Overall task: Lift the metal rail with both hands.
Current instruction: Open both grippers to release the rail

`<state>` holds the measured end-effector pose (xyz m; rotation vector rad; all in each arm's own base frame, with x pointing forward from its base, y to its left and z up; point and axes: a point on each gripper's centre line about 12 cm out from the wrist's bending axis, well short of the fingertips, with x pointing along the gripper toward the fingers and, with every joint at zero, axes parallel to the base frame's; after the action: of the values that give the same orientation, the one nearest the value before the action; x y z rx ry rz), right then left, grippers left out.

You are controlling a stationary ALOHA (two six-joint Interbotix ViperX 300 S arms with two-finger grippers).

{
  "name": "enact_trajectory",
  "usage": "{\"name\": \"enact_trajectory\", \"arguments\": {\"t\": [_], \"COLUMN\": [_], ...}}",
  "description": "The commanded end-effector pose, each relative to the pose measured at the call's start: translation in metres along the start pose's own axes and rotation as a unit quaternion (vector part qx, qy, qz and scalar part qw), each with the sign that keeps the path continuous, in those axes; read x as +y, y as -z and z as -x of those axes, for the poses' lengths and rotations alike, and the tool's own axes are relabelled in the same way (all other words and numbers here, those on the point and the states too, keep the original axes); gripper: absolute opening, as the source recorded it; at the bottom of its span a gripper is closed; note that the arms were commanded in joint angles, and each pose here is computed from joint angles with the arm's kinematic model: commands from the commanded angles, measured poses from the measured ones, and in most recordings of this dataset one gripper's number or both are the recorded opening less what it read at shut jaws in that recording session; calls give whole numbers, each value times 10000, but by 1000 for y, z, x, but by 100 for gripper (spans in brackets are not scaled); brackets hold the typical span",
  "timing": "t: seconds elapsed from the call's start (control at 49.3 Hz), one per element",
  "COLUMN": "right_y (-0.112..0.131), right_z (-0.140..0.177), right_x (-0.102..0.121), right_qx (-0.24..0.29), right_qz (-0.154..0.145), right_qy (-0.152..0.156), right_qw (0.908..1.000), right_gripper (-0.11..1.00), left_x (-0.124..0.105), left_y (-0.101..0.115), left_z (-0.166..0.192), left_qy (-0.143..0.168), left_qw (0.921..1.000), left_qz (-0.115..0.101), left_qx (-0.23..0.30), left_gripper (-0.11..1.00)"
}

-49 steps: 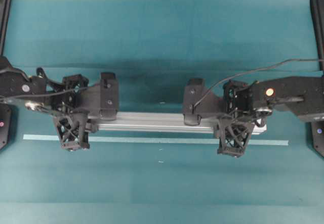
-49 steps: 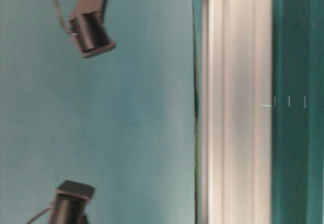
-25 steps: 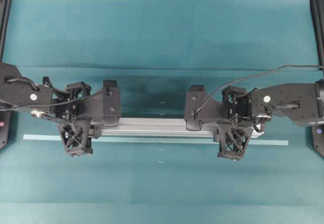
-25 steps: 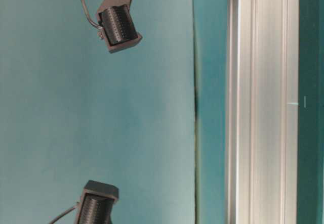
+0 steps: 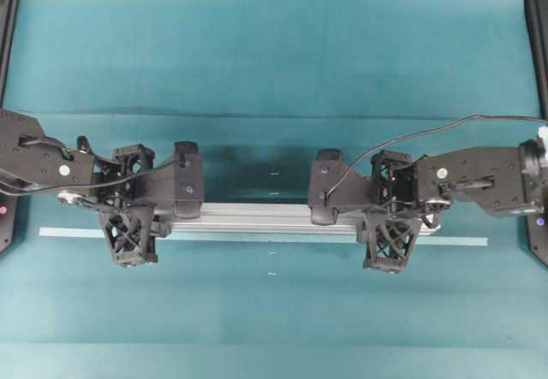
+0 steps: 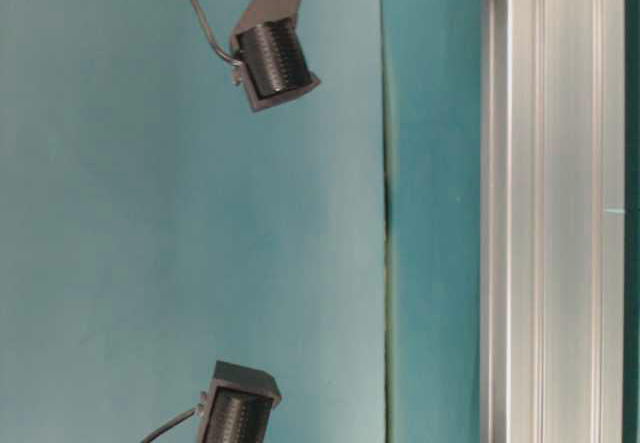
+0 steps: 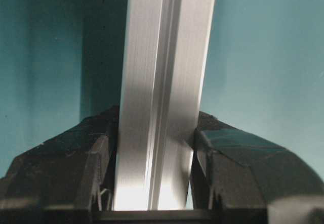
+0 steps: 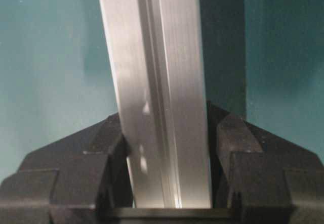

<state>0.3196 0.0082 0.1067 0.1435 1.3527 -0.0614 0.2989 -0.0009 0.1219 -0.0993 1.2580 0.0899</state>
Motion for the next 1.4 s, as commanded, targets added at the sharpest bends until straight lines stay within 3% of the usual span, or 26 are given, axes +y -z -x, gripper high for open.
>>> {"name": "enact_trajectory", "arguments": {"t": [0.0, 0.73, 1.298, 1.339, 1.38], "right_y": [-1, 2, 5, 6, 6], "right_z": [-2, -8, -11, -11, -11], "right_x": [-1, -6, -10, -10, -10], "right_qx": [-23, -98, -109, -101, -101], "right_qz": [-96, -162, -217, -224, -230], "right_qy": [-9, 6, 20, 17, 13], "right_qw": [10000, 9998, 9997, 9997, 9997], "right_gripper": [37, 37, 38, 38, 44], "left_x": [1, 1, -1, -1, -1], "left_y": [-3, 1, -5, -4, -4], "left_z": [1, -5, -6, -6, -6], "left_qy": [11, 8, 71, 70, 78], "left_qw": [9996, 9997, 9993, 9993, 9992], "left_qz": [279, 232, 195, 202, 239], "left_qx": [-52, -6, -315, -307, -305], "left_gripper": [30, 30, 30, 32, 42]}}
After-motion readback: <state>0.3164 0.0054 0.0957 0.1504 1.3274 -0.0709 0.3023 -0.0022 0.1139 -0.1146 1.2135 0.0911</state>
